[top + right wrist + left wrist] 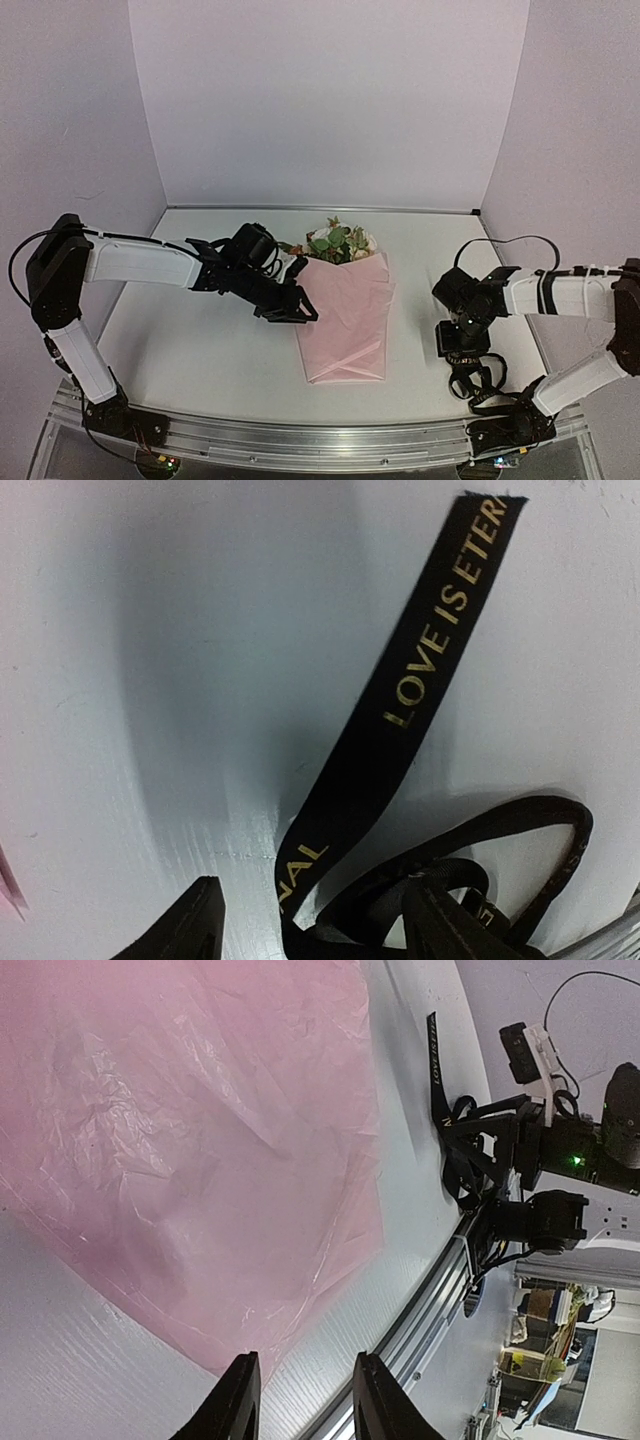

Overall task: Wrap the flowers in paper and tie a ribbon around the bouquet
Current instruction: Pick up the ribbon from the corner of the board.

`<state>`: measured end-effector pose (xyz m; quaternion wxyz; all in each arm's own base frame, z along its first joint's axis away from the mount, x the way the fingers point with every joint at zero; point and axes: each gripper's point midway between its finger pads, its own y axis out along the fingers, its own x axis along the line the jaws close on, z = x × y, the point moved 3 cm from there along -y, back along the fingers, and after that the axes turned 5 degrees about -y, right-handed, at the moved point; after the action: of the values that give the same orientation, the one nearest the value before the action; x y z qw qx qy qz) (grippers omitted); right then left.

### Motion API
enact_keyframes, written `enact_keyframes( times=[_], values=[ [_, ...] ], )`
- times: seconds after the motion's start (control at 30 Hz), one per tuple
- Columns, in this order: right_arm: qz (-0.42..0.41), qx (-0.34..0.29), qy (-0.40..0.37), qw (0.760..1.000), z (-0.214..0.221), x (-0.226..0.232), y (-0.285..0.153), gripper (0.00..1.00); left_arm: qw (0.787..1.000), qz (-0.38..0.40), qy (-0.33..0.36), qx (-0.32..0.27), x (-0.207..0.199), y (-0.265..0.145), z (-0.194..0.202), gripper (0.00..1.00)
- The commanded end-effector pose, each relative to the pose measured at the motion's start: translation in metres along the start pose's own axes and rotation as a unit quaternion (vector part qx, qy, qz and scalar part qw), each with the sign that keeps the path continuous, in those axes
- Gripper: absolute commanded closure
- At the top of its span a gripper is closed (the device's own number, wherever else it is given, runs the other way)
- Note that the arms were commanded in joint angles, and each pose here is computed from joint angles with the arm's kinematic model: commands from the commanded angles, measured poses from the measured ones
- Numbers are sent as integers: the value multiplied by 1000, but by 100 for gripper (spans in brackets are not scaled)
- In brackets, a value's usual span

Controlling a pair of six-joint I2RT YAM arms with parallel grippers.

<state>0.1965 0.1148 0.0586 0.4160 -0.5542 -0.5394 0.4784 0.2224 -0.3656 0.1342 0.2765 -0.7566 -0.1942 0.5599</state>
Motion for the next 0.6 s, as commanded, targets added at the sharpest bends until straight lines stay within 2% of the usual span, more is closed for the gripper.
enact_keyframes(
  times=[0.0,0.2,0.27,0.57],
  values=[
    [6,26,-27,999,-3,4,-3,49,1000,18,17,-9,-14,-8,-13,67],
    [-12,38,-29,999,-4,11,-5,76,1000,24,5,-8,-12,-7,-13,67],
    [-16,43,-31,998,-3,13,-7,80,1000,26,2,-8,-12,-7,-12,67],
    [-12,86,-30,996,6,14,-1,76,999,32,-2,-8,-11,-9,-10,67]
  ],
)
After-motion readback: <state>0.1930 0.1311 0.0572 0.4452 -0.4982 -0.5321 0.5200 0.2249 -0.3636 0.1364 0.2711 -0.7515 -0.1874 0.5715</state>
